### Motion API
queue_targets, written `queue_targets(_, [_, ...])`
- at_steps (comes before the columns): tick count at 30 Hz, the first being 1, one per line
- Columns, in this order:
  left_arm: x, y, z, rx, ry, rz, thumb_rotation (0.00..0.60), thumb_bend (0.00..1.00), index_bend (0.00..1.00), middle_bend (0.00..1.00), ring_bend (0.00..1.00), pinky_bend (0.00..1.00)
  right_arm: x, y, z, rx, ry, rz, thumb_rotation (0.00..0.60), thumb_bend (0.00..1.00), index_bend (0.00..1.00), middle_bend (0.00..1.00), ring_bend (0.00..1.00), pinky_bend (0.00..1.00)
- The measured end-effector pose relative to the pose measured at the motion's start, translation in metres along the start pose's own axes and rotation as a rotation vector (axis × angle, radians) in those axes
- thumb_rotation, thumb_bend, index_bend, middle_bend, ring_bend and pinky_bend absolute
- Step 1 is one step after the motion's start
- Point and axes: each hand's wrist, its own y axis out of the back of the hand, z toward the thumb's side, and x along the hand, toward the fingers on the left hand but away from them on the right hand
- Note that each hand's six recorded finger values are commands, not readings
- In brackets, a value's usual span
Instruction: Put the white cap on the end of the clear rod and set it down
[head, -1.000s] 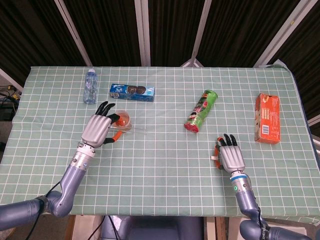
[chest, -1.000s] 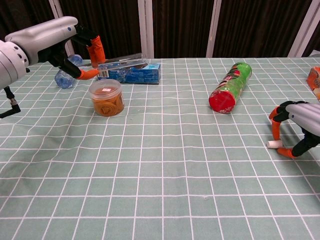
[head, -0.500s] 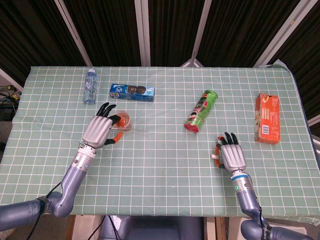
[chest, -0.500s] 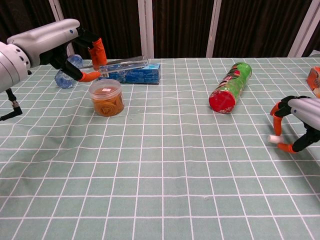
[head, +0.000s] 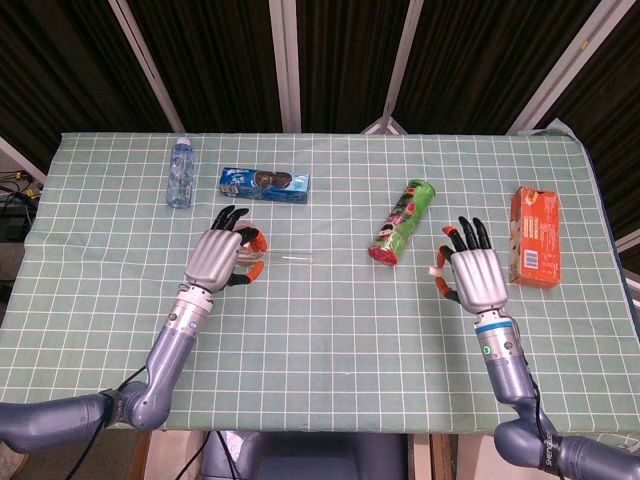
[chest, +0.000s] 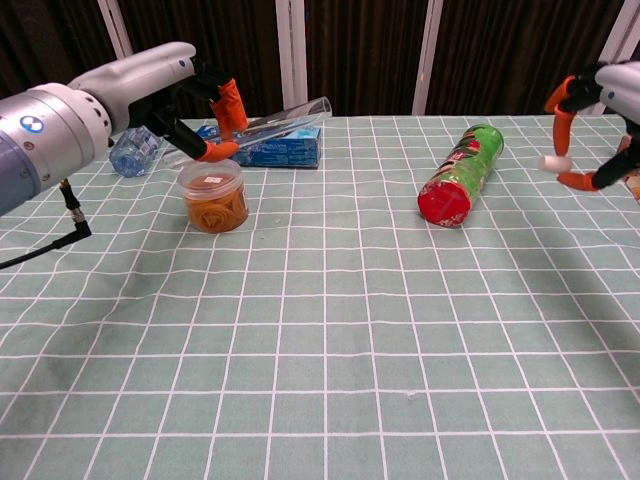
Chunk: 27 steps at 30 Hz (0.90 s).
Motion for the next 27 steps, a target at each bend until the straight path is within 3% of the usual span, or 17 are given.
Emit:
queue_targets(11, [0.029, -0.019, 0.03, -0.122, 0.126, -0.032, 0.6, 0.64, 0.59, 0.5, 0.12, 0.0, -0.03, 0.054, 0.026, 0.239, 0.169, -0.222, 0.6, 0.36, 0.59, 0.23, 0.05, 0.0])
queue_targets(16, [0.034, -0.026, 0.042, -0.164, 0.151, -0.035, 0.6, 0.64, 0.59, 0.5, 0.12, 0.0, -0.038, 0.061, 0.036, 0.342, 0.228, -0.283, 0.6, 0.36, 0.59, 0.23, 0.05, 0.0])
queue_targets(27, [0.036, -0.026, 0.033, -0.208, 0.216, -0.006, 0.6, 0.64, 0.59, 0.5, 0.12, 0.0, -0.053, 0.055, 0.071, 0.393, 0.258, -0.333, 0.6, 0.36, 0.59, 0.23, 0.05, 0.0])
